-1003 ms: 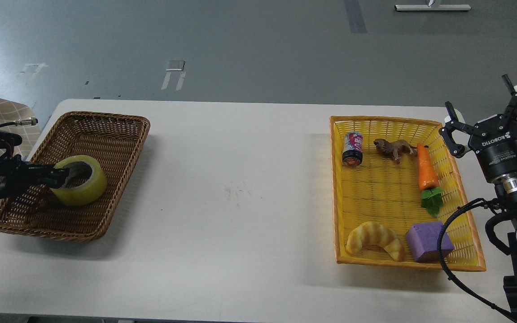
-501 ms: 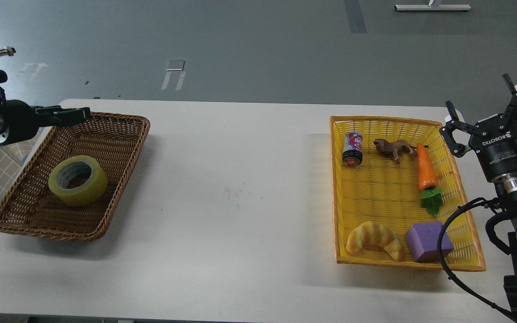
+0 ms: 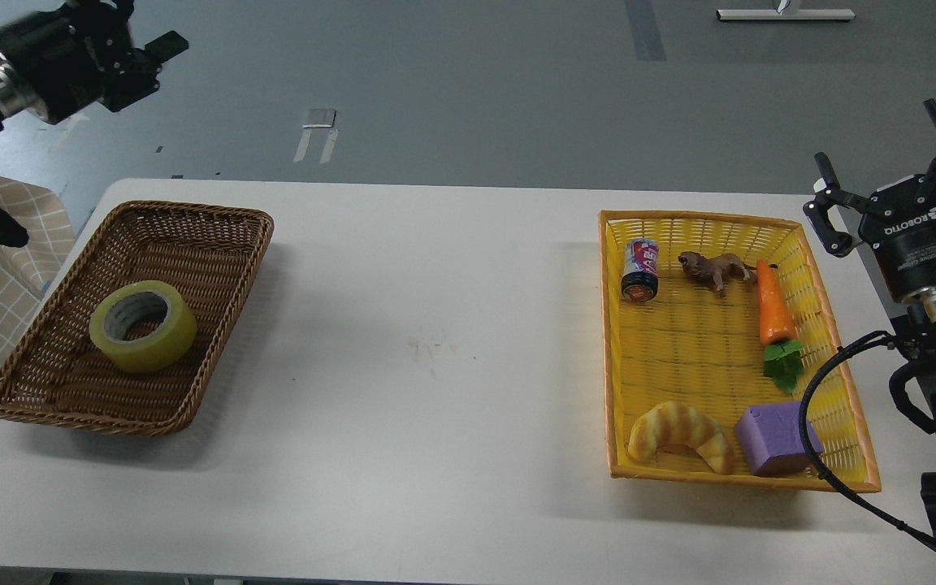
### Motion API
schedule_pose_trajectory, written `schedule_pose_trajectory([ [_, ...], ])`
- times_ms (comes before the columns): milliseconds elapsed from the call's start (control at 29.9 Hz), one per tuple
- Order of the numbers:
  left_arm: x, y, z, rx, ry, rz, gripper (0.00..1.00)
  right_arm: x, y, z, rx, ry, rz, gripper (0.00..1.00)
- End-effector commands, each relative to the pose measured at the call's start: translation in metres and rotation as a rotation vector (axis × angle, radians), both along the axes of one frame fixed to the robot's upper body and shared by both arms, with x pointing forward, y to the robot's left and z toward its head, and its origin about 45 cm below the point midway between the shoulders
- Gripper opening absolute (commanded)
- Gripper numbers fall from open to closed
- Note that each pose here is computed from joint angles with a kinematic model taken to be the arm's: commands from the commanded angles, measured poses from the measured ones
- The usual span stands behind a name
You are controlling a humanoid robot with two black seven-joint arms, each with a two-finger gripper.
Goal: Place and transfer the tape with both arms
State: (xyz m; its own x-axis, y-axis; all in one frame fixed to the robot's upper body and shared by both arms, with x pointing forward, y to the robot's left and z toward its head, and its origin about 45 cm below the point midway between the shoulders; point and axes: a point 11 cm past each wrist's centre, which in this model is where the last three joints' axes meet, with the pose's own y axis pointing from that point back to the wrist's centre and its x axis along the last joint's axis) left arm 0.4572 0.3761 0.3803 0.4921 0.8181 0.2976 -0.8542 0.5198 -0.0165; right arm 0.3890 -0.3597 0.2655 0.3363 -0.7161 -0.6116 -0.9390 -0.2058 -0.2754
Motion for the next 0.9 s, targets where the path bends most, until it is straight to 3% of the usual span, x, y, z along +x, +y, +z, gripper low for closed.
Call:
schedule_pose_trajectory([
  [0,0.01,-0.035,0.01,-0.121,-0.047,-0.06,0.98,0.013,-0.004,0.032,-0.05,-0.059,0.009,0.99],
  [368,0.01,-0.107,-0.019,-0.426,0.001,-0.19,0.98,0.048,0.015,0.074,-0.111,-0.113,0.068,1.0],
  [602,0.005,-0.121,-0.018,-0.597,-0.021,-0.207,0.98,0.068,0.03,0.06,-0.09,-0.051,0.092,1.0],
  [869,-0.014,-0.138,-0.023,-0.684,-0.008,-0.268,0.98,0.07,0.054,0.049,-0.026,-0.042,0.124,1.0],
])
